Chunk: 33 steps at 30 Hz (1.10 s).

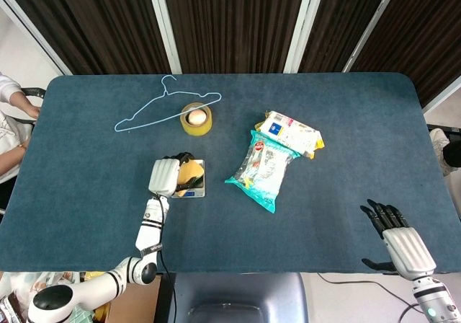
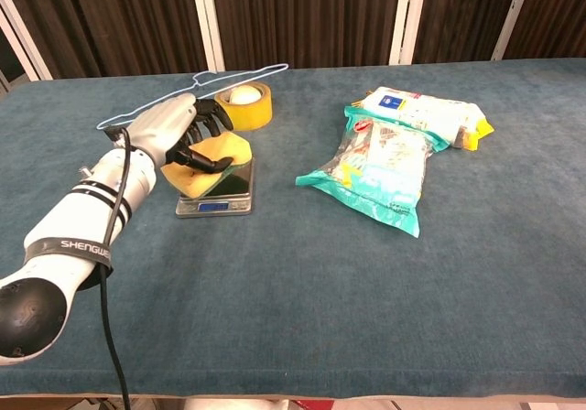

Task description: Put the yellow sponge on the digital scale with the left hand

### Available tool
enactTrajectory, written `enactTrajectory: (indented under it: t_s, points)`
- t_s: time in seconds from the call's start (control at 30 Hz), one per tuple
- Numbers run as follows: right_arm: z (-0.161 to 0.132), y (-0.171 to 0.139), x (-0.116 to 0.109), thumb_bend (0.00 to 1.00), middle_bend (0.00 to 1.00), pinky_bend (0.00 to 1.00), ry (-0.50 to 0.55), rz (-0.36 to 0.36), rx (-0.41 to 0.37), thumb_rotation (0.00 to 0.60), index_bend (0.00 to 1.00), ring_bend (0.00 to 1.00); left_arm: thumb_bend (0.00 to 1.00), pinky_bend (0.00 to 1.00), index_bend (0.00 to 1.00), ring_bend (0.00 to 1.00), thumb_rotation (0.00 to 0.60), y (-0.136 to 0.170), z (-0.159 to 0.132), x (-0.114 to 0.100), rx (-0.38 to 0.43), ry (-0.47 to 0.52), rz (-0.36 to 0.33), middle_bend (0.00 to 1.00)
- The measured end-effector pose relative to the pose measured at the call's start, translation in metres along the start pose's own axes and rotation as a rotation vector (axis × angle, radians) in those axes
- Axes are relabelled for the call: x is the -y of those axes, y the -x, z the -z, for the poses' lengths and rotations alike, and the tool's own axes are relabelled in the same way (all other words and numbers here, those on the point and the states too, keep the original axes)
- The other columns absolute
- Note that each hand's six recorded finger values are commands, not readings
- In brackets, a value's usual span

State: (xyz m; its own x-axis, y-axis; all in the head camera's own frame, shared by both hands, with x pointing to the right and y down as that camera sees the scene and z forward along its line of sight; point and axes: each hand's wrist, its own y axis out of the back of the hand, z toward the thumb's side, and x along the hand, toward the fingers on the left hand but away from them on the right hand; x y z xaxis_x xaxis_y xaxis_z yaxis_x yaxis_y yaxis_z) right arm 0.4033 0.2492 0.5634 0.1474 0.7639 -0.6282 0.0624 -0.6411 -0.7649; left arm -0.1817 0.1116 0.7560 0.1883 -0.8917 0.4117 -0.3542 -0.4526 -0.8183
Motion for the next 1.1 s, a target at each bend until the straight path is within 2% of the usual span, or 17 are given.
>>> enactTrajectory:
  t_s: [0.07, 0.13, 0.27, 0.6, 0.8, 1.1]
  points:
    - [0.001, 0.0, -0.001, 0.19, 0.0, 0.0, 0.002, 0.004, 0.004, 0.6, 0.0, 0.0, 0.3, 0.35, 0.24, 0.29, 0.6, -0.002, 0.001, 0.004, -0.006, -0.005, 0.01, 0.33]
    - [0.001, -0.001, -0.001, 0.19, 0.0, 0.0, 0.004, 0.003, 0.002, 0.6, 0.0, 0.0, 0.3, 0.32, 0.19, 0.23, 0.6, -0.003, 0.002, 0.008, -0.012, -0.012, 0.023, 0.28]
    - [0.002, -0.001, -0.001, 0.2, 0.0, 0.0, 0.002, 0.0, 0.005, 0.6, 0.0, 0.0, 0.3, 0.3, 0.14, 0.21, 0.6, -0.002, -0.001, 0.01, -0.006, -0.009, 0.029, 0.26]
    - [0.003, -0.002, -0.005, 0.19, 0.0, 0.0, 0.008, 0.014, 0.008, 0.6, 0.0, 0.0, 0.3, 0.3, 0.13, 0.2, 0.6, 0.002, -0.013, 0.007, 0.02, 0.006, 0.022, 0.26]
    - [0.003, -0.004, -0.006, 0.19, 0.0, 0.0, 0.009, 0.017, 0.004, 0.6, 0.0, 0.0, 0.3, 0.28, 0.1, 0.14, 0.6, 0.003, -0.012, 0.009, 0.013, 0.003, 0.039, 0.26]
    - [0.005, -0.006, -0.008, 0.19, 0.0, 0.0, 0.012, 0.025, 0.012, 0.6, 0.0, 0.0, 0.28, 0.19, 0.0, 0.0, 0.6, 0.005, -0.007, 0.014, 0.0, 0.01, 0.099, 0.06]
